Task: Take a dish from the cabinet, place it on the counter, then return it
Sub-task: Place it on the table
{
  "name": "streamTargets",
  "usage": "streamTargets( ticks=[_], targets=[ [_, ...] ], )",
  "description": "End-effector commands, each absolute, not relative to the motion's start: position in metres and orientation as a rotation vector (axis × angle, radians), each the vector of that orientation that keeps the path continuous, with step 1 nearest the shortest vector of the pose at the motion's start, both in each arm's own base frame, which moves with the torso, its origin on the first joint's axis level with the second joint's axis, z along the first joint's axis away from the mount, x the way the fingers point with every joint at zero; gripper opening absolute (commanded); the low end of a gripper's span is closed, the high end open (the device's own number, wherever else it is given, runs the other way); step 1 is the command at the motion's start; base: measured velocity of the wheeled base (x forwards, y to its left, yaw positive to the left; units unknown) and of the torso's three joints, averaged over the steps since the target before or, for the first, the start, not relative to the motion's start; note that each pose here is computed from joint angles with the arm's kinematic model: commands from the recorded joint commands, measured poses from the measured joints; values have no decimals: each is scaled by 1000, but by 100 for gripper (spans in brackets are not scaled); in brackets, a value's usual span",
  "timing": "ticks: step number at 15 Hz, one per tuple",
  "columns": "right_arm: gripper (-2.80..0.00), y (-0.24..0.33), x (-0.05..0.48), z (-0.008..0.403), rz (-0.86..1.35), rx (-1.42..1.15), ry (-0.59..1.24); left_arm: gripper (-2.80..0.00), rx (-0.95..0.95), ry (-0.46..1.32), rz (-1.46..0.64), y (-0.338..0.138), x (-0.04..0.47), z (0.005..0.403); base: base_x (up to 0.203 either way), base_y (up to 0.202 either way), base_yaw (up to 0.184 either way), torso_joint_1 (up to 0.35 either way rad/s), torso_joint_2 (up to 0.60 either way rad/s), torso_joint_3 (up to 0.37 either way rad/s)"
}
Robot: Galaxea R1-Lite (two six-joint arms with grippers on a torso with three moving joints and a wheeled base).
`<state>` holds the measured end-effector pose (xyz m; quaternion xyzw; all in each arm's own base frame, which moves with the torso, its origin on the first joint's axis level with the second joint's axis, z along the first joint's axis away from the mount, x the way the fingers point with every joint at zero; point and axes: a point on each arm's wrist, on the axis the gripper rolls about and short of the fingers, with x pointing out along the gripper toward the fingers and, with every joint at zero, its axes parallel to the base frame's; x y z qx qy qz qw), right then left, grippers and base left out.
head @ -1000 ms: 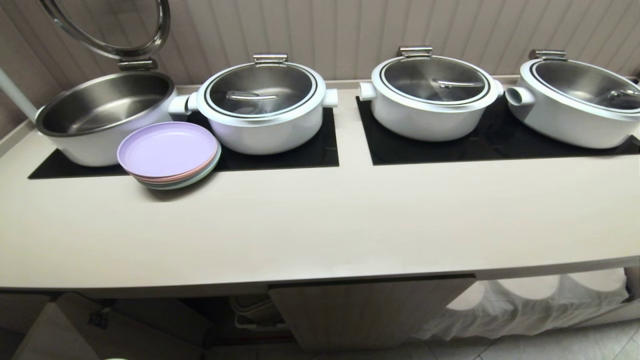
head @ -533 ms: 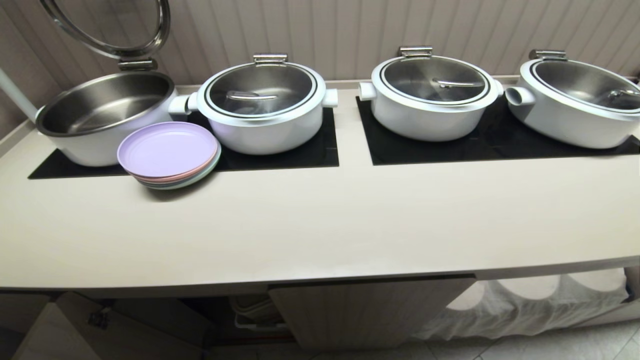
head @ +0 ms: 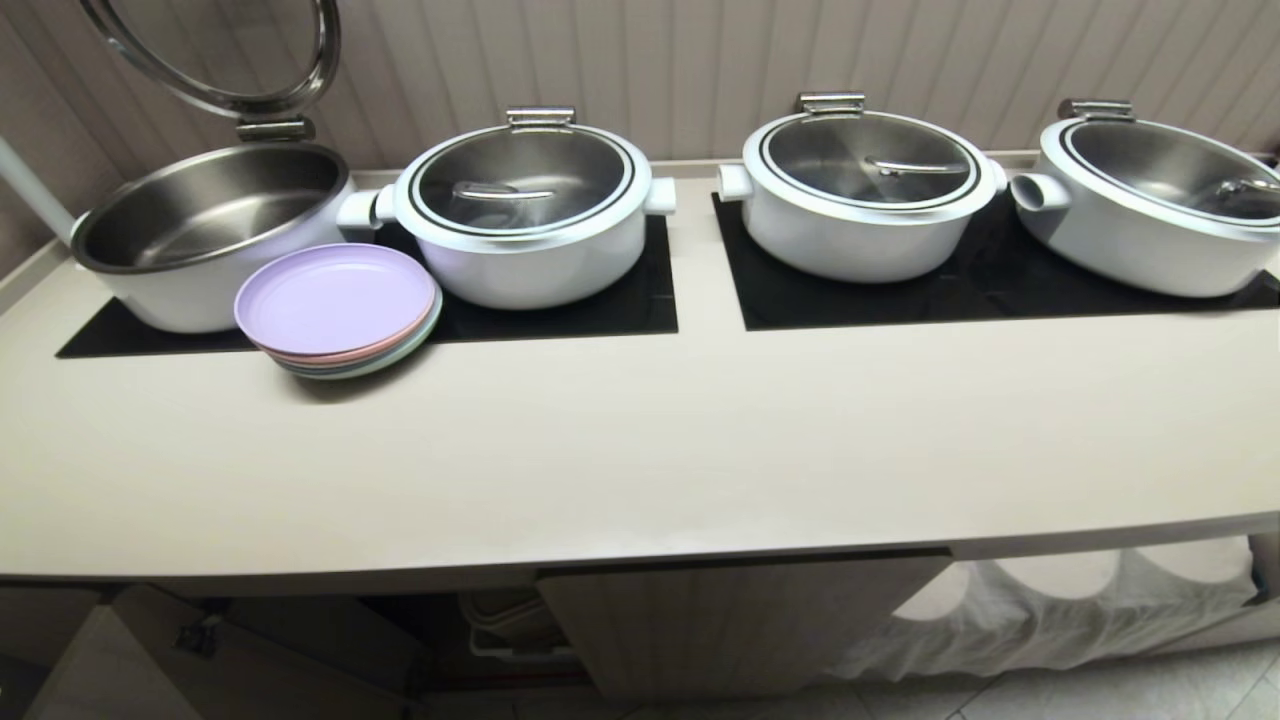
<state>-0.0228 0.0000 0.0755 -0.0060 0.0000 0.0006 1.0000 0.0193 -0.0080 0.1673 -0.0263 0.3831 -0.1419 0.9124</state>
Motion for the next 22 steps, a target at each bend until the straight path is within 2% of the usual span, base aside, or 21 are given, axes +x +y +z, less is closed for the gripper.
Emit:
streamTargets(
  ticks=[1,7,18,22],
  targets=[
    [-280,0,-23,75,2,-12,0,-280,-54,794,-292,-8,20,167,0,0,0,0,0,0],
    [-280,0,-23,75,2,-12,0,-280,-55,793,-293,-8,20,167,1,-15,0,0,0,1],
    [-280,0,-23,75,2,-12,0,-280,-55,793,-292,-8,19,167,0,-188,1,4,4,2],
    [-280,0,-23,75,2,-12,0,-280,-55,793,-292,-8,19,167,0,-26,0,0,2,0]
  ],
)
